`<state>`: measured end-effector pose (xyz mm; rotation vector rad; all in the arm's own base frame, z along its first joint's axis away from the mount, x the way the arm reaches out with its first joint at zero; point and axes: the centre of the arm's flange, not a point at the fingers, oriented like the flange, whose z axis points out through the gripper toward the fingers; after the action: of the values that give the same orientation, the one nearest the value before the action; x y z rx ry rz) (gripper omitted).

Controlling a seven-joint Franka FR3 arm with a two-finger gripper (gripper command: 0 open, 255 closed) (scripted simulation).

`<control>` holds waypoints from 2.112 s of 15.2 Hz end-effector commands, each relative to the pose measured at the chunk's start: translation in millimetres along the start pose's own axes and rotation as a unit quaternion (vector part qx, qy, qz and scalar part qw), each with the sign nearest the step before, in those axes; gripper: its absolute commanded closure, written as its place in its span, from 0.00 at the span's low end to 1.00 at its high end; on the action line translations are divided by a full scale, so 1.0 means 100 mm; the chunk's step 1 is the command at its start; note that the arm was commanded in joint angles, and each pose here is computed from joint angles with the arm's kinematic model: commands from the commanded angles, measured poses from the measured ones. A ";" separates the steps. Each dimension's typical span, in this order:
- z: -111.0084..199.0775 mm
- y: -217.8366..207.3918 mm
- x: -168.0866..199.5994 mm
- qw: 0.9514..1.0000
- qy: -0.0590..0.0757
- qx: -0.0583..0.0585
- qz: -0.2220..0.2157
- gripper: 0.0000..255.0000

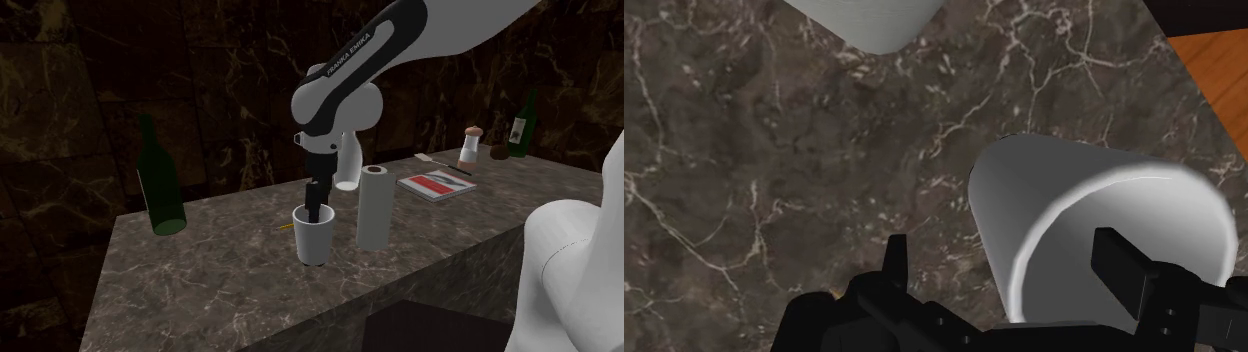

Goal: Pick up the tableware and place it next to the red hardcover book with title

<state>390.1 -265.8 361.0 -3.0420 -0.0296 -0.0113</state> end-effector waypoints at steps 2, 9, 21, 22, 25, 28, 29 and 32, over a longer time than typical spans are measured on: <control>0.01 -0.01 0.00 1.000 0.000 0.000 0.000 0.00; 0.01 0.00 0.00 1.000 0.000 0.000 0.000 1.00; -0.31 -0.04 0.00 1.000 0.000 0.000 0.000 1.00; -0.36 -0.04 0.00 1.000 0.000 0.000 0.000 1.00; -0.52 -0.06 0.01 1.000 0.000 0.000 0.000 1.00; -0.67 -0.07 0.01 1.000 0.000 0.000 0.000 1.00; -0.73 -0.08 0.01 1.000 0.000 0.000 0.000 1.00; -0.88 -0.09 0.01 1.000 0.000 0.000 0.000 1.00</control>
<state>390.9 -265.6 445.0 -3.0421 -0.0298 -0.0118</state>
